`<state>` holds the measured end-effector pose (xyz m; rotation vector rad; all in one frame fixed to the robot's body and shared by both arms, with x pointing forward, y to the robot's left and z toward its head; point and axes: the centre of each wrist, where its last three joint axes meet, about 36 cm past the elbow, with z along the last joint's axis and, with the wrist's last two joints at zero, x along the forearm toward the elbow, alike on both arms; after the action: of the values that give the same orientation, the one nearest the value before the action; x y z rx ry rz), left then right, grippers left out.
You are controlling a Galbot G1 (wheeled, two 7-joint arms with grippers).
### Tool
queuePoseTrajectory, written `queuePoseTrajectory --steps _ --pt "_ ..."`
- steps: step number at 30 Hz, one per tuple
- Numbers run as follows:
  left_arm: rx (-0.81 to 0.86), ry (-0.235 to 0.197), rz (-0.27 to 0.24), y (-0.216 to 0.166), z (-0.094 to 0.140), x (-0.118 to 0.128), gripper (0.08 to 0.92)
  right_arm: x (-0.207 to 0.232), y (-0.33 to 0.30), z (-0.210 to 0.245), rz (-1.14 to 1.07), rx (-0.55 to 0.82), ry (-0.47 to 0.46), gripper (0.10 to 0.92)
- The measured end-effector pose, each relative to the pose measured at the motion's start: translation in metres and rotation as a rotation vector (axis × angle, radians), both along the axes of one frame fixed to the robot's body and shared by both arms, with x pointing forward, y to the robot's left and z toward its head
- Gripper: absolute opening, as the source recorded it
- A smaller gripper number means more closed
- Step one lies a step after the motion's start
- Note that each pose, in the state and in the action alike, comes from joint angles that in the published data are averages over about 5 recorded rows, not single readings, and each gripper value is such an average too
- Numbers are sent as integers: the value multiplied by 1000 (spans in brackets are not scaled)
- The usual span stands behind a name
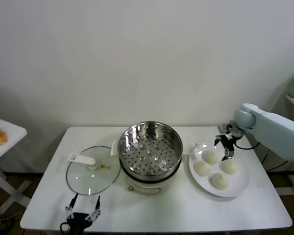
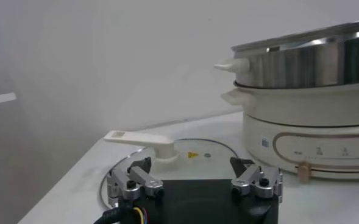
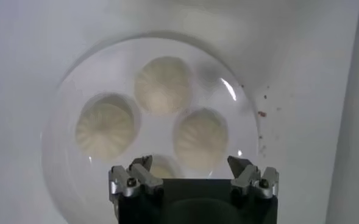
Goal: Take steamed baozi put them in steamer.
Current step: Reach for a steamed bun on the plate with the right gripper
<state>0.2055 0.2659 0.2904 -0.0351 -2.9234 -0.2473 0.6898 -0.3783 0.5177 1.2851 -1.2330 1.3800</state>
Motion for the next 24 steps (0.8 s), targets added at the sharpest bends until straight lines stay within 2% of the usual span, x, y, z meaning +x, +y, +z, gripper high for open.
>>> queuePoseTrajectory --steps 24 --pt "13 12 2 4 -6 -2 823 14 10 -50 -46 15 16 823"
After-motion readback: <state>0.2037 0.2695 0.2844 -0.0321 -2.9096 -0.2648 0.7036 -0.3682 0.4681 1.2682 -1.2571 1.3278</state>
